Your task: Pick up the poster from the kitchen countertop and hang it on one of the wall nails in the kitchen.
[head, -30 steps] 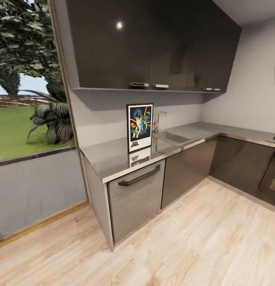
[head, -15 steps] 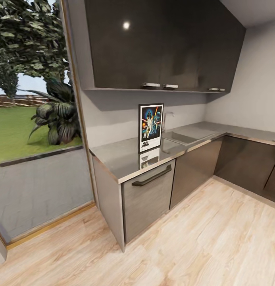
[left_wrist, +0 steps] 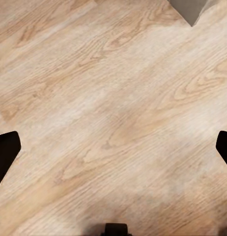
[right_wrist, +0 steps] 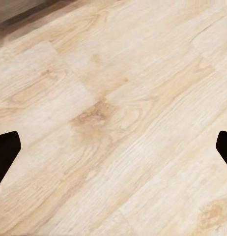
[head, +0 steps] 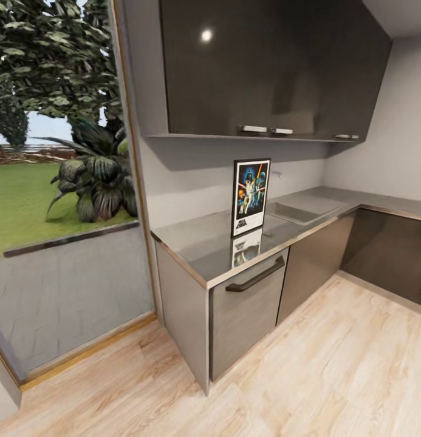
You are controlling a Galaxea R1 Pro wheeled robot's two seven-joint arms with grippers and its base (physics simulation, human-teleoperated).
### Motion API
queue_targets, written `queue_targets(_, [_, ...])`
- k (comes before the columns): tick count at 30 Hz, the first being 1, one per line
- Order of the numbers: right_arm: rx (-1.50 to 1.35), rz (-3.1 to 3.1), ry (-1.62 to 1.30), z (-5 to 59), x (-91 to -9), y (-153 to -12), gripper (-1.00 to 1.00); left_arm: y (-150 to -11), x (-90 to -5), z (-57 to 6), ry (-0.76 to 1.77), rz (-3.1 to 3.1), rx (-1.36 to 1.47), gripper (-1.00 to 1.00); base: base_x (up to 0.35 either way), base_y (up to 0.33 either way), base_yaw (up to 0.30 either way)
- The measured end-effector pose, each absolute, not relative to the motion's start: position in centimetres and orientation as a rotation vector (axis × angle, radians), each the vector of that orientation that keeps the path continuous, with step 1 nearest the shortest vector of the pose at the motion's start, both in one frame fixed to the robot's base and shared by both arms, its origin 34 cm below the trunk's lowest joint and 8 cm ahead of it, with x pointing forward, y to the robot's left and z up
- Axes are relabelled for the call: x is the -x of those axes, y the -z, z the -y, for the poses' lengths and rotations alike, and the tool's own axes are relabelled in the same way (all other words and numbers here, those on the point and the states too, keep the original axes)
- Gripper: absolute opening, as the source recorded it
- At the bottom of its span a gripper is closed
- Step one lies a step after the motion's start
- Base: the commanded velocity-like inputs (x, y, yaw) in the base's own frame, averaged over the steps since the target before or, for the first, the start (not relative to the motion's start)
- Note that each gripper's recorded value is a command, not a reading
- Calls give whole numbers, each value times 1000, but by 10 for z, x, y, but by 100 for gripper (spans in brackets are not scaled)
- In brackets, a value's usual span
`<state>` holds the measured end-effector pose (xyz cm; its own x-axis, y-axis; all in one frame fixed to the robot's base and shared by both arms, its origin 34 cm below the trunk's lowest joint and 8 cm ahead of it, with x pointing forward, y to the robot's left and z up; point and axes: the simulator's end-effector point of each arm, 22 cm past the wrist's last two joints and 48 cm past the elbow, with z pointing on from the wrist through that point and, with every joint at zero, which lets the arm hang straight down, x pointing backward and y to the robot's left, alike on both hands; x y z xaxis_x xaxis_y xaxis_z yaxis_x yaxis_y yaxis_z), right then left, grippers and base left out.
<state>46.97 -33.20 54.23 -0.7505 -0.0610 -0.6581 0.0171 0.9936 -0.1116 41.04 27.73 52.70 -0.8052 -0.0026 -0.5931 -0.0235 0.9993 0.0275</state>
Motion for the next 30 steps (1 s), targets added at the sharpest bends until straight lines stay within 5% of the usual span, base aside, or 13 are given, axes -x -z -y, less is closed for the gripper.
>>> queue_targets(15, [31,-2412,141,331,-471,-543,100,-528,-412,-278,-46,-2502,21,100,60,95,-192])
queue_targets(30, [30,-2406,141,331,-472,-545,100,-530,-413,-278,-46,-2497,22,100,77,266,-150])
